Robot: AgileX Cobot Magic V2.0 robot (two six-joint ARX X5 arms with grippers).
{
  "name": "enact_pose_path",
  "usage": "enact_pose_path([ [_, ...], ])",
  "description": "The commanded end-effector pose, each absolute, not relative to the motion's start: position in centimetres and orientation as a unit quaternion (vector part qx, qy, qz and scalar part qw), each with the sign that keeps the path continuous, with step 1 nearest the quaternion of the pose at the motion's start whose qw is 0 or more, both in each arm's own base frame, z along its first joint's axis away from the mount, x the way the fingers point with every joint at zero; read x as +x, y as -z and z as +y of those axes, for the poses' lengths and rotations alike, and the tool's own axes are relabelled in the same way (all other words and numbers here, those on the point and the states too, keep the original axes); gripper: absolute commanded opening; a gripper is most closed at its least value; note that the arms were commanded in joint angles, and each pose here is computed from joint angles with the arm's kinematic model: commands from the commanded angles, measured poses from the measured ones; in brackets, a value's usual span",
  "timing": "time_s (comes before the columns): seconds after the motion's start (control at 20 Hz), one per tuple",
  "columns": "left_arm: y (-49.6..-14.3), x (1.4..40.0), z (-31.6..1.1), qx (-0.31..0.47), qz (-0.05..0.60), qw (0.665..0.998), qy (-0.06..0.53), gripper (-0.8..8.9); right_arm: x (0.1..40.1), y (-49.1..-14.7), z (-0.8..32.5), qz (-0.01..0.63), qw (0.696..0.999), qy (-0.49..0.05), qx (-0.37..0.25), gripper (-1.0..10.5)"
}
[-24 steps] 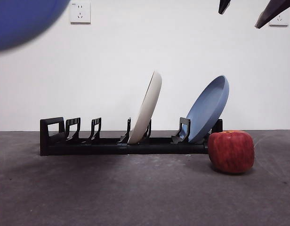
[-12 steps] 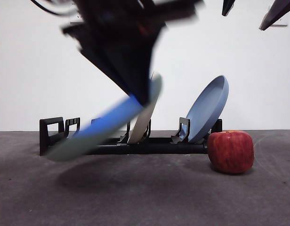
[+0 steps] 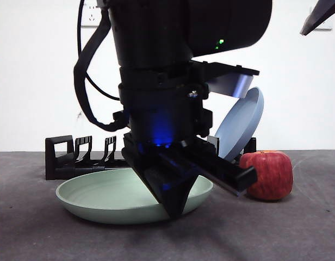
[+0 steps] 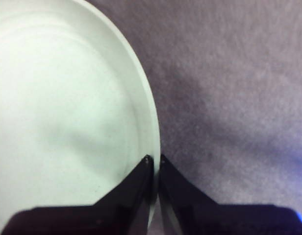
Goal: Take the green plate from the plate rack,put the plate on the table,take the apple from the table,put the apple in the plate
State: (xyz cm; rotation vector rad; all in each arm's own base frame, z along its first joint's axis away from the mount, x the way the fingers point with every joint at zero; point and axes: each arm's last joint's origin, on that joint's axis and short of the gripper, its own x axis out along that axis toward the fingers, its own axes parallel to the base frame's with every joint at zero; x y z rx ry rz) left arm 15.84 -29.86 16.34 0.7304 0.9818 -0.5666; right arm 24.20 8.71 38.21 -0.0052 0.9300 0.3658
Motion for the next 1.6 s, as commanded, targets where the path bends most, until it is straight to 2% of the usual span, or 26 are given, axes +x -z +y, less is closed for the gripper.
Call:
enact_pose_path([
  [0.05, -15.0, 15.6, -29.4, 0.328, 0.497, 0.761, 0.259, -0.04, 24.2, -38.2, 8.7, 0.449, 0.876, -0.175, -0.004, 4.4],
  [0.25, -16.1, 15.7, -29.2, 0.316, 0.486, 0.771, 0.263, 0.36, 24.2, -38.1, 8.7, 0.454, 0.874, -0.174, -0.005, 4.4],
  [0.35, -17.0, 15.7, -29.1, 0.308, 0.477, 0.779, 0.266, 1.74, 24.1, -38.1, 8.7, 0.454, 0.874, -0.174, -0.005, 4.4],
  [0.45, -18.3, 15.6, -29.0, 0.296, 0.465, 0.789, 0.272, 2.6, 24.1, -38.1, 8.7, 0.458, 0.872, -0.174, -0.006, 4.4],
  [0.7, -24.6, 14.3, -26.6, 0.235, 0.413, 0.824, 0.307, 2.63, 23.9, -37.9, 8.6, 0.47, 0.865, -0.177, -0.017, 4.4],
  [0.9, -31.8, 11.7, -22.1, 0.138, 0.339, 0.85, 0.38, 2.61, 22.7, -37.4, 8.6, 0.515, 0.837, -0.182, -0.038, 4.4],
  [1.15, -38.6, 7.7, -14.1, 0.03, 0.203, 0.887, 0.413, 2.6, 19.7, -37.6, 10.5, 0.51, 0.829, -0.217, -0.069, 4.4],
  [1.35, -41.1, 4.7, -7.9, -0.047, 0.113, 0.9, 0.419, 2.6, 18.0, -35.3, 11.8, 0.508, 0.835, -0.168, -0.125, 4.4],
  [1.6, -41.8, 2.1, -2.7, -0.112, 0.046, 0.896, 0.427, 2.54, 19.0, -30.5, 13.0, 0.505, 0.834, -0.172, -0.141, 4.4],
])
